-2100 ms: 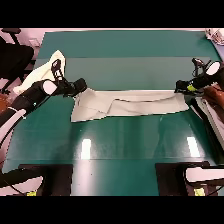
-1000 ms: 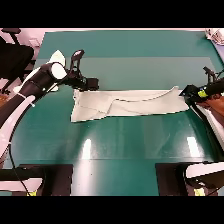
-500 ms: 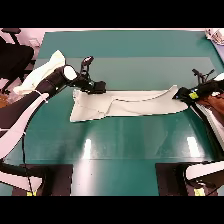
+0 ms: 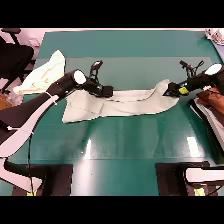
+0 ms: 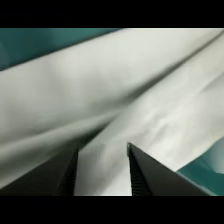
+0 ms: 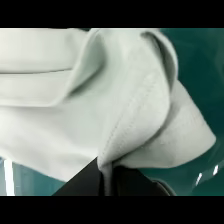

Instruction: Fold the shirts.

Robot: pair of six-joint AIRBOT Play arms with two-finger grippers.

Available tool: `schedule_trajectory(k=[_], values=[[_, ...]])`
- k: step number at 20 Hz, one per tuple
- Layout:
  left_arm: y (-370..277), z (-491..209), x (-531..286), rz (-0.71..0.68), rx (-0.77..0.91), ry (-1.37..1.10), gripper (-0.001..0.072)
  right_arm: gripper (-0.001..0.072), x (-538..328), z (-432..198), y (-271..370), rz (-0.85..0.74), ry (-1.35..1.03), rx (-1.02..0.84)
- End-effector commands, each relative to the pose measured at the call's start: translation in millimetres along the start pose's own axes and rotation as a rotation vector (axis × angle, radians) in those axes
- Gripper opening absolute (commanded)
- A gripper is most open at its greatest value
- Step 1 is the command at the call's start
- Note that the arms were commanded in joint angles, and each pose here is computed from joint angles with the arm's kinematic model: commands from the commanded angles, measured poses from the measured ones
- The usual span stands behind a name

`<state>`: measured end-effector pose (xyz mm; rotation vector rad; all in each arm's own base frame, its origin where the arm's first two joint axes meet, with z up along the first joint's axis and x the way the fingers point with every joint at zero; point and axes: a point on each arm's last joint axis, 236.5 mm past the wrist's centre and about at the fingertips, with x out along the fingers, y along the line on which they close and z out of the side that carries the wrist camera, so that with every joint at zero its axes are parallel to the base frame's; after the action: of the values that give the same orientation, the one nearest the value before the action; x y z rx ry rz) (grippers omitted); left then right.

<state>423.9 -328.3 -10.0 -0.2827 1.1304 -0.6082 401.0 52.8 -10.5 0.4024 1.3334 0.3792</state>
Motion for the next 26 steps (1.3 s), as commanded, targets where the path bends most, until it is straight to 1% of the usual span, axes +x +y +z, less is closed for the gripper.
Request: schedule_trajectory(k=[1,5,8,9,10,11,14,15,17,19,22,26], values=[[-28.1,-7.3,8.7,-0.043,0.031,0.011,0.0352,0.0016,-16.0,2.0,42.1,0.02,-0.051,-0.008],[-71.5,-6.3,-4.9,-0.108,0.141,0.039,0.0352,0.0016,-30.2,-0.3,54.5,0.026,-0.072,0.028],[-77.9,-19.8,2.5,-0.11,0.212,0.07,0.0349,0.0016,-41.6,-1.6,62.1,0.032,-0.092,0.07],[-72.9,-26.1,9.3,-0.093,0.234,0.09,0.0199,0.0016,-45.7,-1.5,65.0,0.036,-0.102,0.092],[-69.7,-31.1,17.3,-0.089,0.268,0.104,0.0093,0.0016,-50.2,-1.9,67.8,0.039,-0.111,0.116],[-63.8,-32.4,25.9,-0.079,0.283,0.108,0.0078,0.0016,-55.0,-3.5,73.4,0.052,-0.115,0.13],[-50.0,-31.8,46.9,-0.06,0.254,0.1,0.0075,0.0016,-74.4,-6.1,116.2,0.191,-0.139,0.164],[-46.0,-33.9,52.7,-0.054,0.245,0.106,0.0032,0.0016,-81.4,-5.1,134.1,0.244,-0.156,0.176],[-38.8,-39.9,62.5,-0.046,0.234,0.125,0.0029,0.0016,-95.6,-9.3,176.2,0.358,-0.169,0.178],[-34.3,-44.1,68.5,-0.04,0.226,0.138,0.0029,0.0016,-101.9,-23.8,214.8,0.448,-0.128,0.191],[-31.9,-46.4,72.6,-0.039,0.214,0.145,0.0029,0.0016,-91.8,-46.8,250.9,0.479,-0.043,0.227],[-50.8,-47.2,57.0,-0.079,0.232,0.195,0.0029,0.0016,-64.6,-69.0,277.2,0.479,0.055,0.194]])
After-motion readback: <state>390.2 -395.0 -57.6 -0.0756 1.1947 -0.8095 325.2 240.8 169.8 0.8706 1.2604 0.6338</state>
